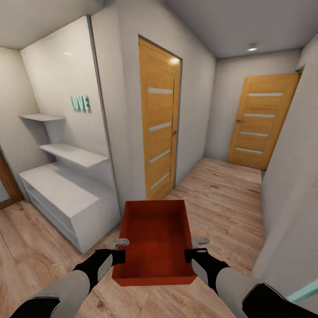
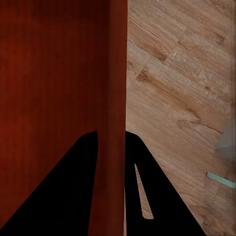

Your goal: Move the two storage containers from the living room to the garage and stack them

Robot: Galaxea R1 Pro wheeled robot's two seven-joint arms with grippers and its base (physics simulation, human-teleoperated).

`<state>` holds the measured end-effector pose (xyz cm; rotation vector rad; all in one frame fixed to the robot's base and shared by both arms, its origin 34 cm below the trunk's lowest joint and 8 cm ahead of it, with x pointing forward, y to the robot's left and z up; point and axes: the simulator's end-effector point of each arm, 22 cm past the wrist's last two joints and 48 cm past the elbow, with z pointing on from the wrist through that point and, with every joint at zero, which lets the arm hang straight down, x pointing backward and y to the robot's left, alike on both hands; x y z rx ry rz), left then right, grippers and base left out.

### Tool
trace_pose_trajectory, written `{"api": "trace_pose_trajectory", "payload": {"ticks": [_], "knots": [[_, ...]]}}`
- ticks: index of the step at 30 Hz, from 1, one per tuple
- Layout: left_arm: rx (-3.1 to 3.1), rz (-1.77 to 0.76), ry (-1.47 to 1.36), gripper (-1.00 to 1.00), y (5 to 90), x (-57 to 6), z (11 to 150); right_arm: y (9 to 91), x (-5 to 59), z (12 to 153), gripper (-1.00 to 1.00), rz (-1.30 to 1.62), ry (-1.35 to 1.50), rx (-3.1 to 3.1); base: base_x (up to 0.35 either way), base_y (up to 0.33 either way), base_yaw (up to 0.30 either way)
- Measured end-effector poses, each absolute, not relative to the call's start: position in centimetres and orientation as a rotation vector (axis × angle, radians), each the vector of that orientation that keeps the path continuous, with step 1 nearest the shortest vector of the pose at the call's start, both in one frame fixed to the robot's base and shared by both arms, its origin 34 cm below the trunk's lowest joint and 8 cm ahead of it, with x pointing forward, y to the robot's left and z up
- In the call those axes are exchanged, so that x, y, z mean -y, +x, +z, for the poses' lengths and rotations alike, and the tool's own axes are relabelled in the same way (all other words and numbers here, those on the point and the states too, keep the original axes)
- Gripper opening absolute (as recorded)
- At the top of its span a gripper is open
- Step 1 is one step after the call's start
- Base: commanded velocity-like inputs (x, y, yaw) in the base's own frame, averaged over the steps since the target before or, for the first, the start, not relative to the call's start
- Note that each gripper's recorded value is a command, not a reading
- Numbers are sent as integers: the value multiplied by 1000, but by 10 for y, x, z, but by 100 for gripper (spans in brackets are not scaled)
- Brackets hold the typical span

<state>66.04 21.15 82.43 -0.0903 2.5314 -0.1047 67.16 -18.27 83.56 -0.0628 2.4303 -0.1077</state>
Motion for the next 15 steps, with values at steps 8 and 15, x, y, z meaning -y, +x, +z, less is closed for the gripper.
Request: {"api": "trace_pose_trajectory", "payload": {"ticks": [8, 15], "knots": [[-2531, -105, -90, -100, 660, -212, 824, 672, 183, 836, -100, -108, -63, -2430, 323, 0, -245], [-2531, -105, -90, -100, 660, -212, 824, 672, 183, 836, -100, -108, -63, -2430, 323, 0, -245]]}}
